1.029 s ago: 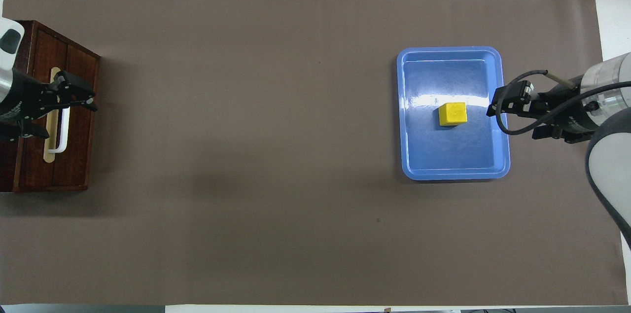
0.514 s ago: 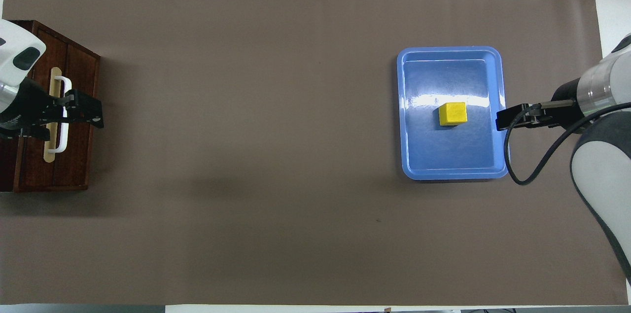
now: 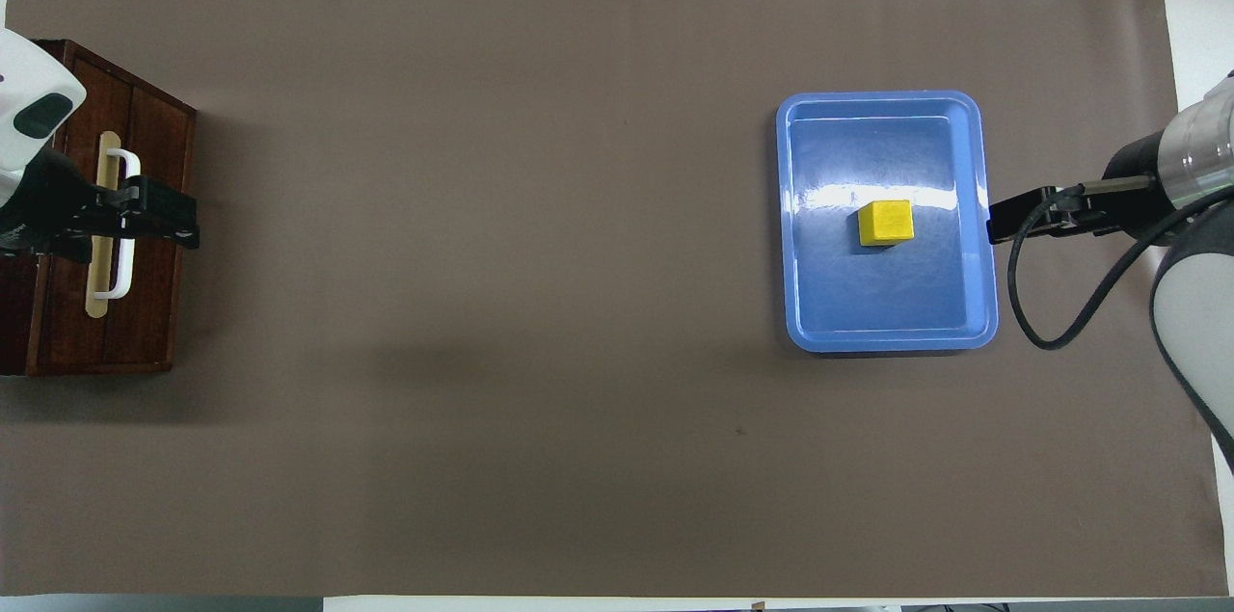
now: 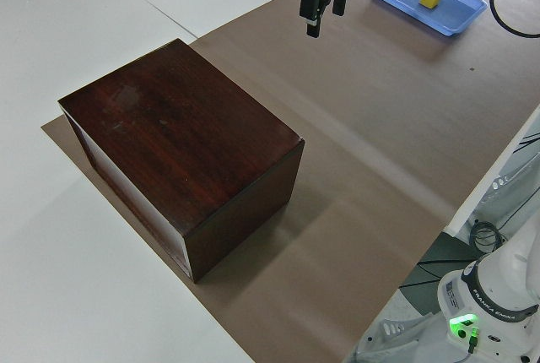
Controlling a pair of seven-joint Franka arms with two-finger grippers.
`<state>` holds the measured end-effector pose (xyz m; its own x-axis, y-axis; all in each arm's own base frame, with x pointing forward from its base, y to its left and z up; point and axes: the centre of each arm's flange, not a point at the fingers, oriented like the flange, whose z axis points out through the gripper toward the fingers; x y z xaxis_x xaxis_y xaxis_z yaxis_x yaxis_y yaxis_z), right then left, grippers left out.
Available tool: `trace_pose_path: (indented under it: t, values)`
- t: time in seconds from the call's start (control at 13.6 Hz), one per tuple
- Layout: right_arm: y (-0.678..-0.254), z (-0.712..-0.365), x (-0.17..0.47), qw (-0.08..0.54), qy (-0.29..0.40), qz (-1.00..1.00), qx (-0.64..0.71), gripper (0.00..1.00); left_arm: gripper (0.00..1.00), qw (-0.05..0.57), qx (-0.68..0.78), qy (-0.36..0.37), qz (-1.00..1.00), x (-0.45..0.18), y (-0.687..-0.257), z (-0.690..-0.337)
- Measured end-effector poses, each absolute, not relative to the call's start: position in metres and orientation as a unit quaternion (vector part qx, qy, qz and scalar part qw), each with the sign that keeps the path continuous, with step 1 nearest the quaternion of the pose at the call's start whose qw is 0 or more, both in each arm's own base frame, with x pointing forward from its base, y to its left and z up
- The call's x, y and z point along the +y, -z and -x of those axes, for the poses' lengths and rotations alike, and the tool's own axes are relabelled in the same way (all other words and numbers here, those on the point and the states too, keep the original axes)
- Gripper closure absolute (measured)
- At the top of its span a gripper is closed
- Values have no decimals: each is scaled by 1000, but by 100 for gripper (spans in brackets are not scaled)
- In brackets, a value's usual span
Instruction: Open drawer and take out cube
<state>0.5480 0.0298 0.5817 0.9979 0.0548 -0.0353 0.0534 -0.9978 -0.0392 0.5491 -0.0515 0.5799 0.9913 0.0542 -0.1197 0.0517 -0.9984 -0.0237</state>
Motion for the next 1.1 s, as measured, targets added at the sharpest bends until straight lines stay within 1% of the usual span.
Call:
trace_pose_path:
  t: [0.51, 0.81, 1.1]
  values:
    - [-586, -549, 21, 19, -29, 999, -19, 0, 0, 10, -18, -61, 998, -53, -579, -549]
    - [-585, -548, 18, 0, -33, 999, -20, 0, 0, 10, -18, -61, 998, -53, -579, -549]
    - [-585, -549, 17, -3, -33, 999, -21, 0, 0, 10, -17, -61, 998, -54, -579, -549]
